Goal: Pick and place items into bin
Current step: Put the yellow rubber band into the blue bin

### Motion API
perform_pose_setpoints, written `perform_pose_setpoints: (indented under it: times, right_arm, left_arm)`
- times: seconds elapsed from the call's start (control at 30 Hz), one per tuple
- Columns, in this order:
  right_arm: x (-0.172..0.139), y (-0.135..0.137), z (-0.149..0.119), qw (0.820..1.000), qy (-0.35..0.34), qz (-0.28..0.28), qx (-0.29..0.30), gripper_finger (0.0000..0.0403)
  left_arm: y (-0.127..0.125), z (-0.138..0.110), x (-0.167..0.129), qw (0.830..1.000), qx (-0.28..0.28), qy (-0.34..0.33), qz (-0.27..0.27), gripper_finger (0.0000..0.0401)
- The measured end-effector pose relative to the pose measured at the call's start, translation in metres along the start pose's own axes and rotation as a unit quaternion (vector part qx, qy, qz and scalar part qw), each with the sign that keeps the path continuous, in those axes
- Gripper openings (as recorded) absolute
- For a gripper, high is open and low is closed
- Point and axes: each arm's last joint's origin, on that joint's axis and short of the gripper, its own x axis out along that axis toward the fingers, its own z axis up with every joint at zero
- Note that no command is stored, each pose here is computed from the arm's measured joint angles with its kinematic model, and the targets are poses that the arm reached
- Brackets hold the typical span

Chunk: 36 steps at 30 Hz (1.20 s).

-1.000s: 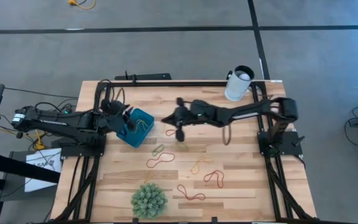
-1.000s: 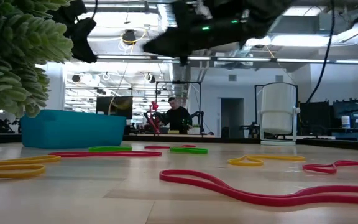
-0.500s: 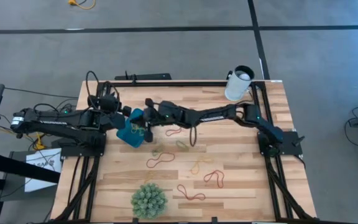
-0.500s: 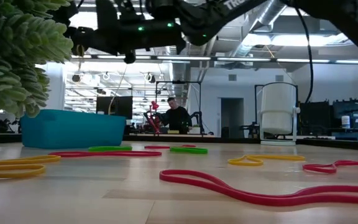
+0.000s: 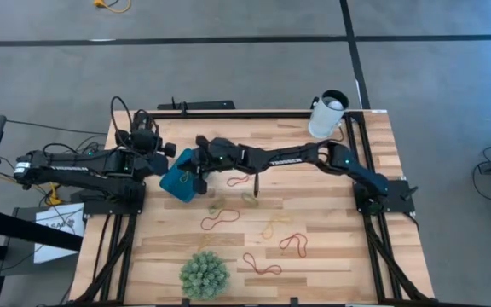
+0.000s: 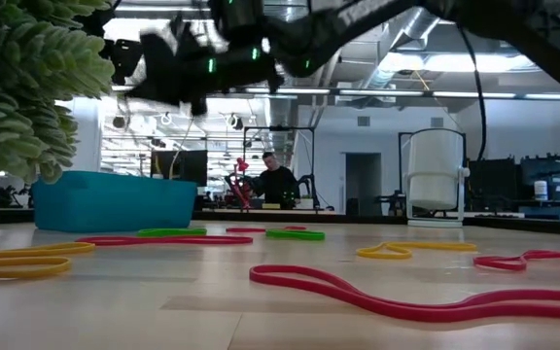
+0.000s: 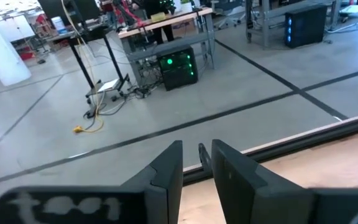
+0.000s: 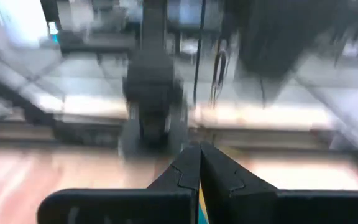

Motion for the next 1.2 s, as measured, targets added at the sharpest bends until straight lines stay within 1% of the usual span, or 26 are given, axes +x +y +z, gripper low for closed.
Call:
perform_pose_setpoints:
  times: [0.1, 0.17, 0.3, 0.37, 0.47, 0.57, 0.77, 0.9, 1.0, 1.07, 1.13, 1.2]
  right_arm:
    - [0.011, 0.002, -0.028, 0.999, 0.032, 0.003, 0.005, 0.0000]
    - [0.015, 0.002, -0.038, 0.999, 0.045, 0.004, 0.012, 0.0000]
    - [0.023, 0.000, -0.059, 0.997, 0.063, 0.002, 0.045, 0.0000]
    - [0.023, 0.000, -0.061, 0.996, 0.068, 0.001, 0.054, 0.0000]
    - [0.022, 0.000, -0.058, 0.996, 0.077, 0.001, 0.052, 0.0009]
    - [0.021, 0.001, -0.061, 0.994, 0.099, 0.005, 0.037, 0.0031]
    - [0.018, 0.002, -0.067, 0.990, 0.134, 0.010, 0.033, 0.0082]
    - [0.019, 0.001, -0.064, 0.993, 0.119, 0.009, 0.021, 0.0109]
    - [0.020, 0.000, -0.053, 0.992, 0.122, 0.011, 0.015, 0.0127]
    - [0.019, -0.002, -0.039, 0.990, 0.138, 0.012, 0.017, 0.0137]
    - [0.013, -0.003, -0.020, 0.985, 0.171, 0.017, 0.015, 0.0145]
    - [0.003, -0.004, 0.002, 0.981, 0.190, 0.023, -0.002, 0.0151]
  left_arm:
    - [0.000, 0.000, 0.000, 1.000, 0.000, 0.005, -0.006, 0.0075]
    - [-0.001, -0.001, 0.000, 1.000, 0.000, 0.009, -0.010, 0.0075]
    - [-0.001, -0.001, 0.000, 1.000, 0.000, 0.012, -0.014, 0.0075]
    - [-0.001, -0.001, 0.000, 1.000, 0.001, 0.012, -0.014, 0.0075]
    - [-0.001, -0.001, 0.000, 1.000, 0.001, 0.013, -0.014, 0.0075]
    - [-0.001, -0.001, 0.000, 1.000, 0.001, 0.014, -0.016, 0.0075]
    - [-0.001, -0.001, 0.000, 1.000, 0.001, 0.017, -0.019, 0.0075]
    - [-0.002, -0.002, 0.000, 0.999, 0.001, 0.028, -0.032, 0.0075]
    - [-0.003, -0.003, 0.000, 0.997, 0.002, 0.048, -0.055, 0.0075]
    - [-0.005, -0.004, -0.001, 0.995, 0.004, 0.062, -0.074, 0.0075]
    - [-0.006, -0.004, -0.002, 0.993, 0.003, 0.071, -0.093, 0.0075]
    - [-0.007, -0.002, -0.004, 0.991, 0.006, 0.075, -0.109, 0.0075]
